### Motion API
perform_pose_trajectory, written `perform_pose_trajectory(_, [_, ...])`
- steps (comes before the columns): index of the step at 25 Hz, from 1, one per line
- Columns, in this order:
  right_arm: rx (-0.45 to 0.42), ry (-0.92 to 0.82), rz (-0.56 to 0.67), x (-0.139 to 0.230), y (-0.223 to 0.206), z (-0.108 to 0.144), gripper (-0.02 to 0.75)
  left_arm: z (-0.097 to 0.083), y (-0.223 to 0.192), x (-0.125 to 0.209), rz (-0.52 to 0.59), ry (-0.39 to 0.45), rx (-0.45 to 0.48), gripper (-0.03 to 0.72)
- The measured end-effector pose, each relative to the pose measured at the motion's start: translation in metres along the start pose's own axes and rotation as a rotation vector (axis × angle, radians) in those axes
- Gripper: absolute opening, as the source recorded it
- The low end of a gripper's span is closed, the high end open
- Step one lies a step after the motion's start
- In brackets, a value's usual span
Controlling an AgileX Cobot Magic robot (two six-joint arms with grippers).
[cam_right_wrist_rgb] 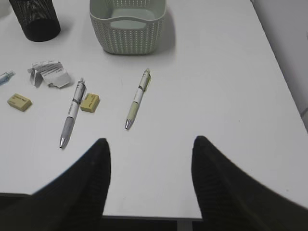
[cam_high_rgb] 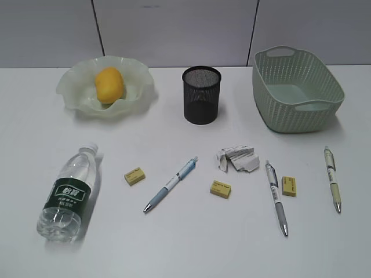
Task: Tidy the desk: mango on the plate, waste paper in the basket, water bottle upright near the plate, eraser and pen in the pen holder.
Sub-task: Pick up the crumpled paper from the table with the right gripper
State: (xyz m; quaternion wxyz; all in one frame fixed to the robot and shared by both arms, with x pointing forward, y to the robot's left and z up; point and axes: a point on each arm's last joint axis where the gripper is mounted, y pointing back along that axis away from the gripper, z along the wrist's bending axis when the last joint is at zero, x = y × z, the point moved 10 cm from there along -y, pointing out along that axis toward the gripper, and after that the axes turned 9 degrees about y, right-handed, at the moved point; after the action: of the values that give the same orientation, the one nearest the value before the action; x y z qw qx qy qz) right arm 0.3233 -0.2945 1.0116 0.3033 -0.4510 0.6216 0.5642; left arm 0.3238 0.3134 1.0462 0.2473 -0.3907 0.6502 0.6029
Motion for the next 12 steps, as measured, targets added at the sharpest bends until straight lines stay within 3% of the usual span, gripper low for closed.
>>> perform_pose_trajectory(6, [0.000, 0.000, 0.000, 0.000, 0.000, 0.000, 0.435, 0.008, 0.001, 0.029, -0.074, 0.002, 0.020, 0.488])
perform_pose_trajectory(12, [0.000, 0.000, 0.001, 0.000, 0.000, 0.000, 0.435, 0.001, -0.006, 0.038, -0.104, -0.031, 0.071, 0.405])
